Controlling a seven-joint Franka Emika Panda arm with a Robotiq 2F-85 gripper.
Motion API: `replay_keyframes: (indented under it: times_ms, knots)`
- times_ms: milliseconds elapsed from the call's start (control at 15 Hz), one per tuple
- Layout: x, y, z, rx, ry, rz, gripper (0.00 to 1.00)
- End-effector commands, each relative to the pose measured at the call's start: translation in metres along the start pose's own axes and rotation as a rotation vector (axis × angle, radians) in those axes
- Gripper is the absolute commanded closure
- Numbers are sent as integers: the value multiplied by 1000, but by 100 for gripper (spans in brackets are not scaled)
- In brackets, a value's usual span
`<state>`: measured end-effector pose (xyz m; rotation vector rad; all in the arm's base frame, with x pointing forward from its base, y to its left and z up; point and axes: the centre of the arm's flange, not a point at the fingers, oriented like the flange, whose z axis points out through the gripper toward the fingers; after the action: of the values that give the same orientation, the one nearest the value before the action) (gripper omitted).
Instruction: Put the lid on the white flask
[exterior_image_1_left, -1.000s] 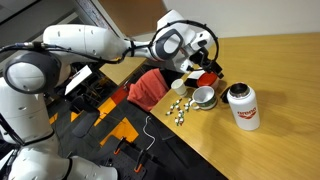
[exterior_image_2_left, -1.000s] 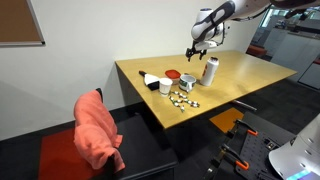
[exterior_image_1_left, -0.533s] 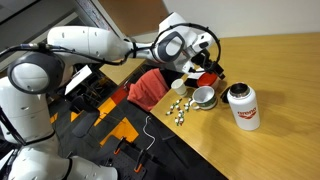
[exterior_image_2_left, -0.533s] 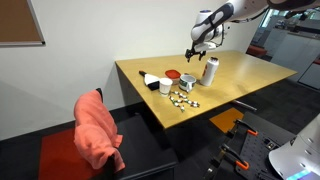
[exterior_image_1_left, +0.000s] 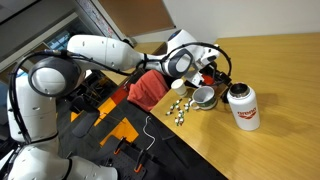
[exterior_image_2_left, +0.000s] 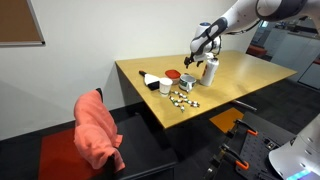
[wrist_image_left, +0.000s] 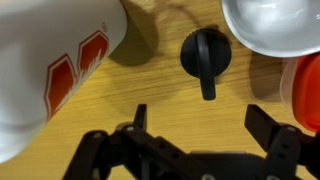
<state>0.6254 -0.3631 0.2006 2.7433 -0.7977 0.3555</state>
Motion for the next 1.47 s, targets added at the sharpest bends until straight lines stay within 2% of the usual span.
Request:
replay_keyframes:
  times_ms: [0, 333, 1400]
  knots:
    - [0, 0, 19, 29, 11, -2, 0]
    - [-1, -8, 31, 52, -7, 5, 0]
    - [5, -23, 66, 20, -21, -2, 0]
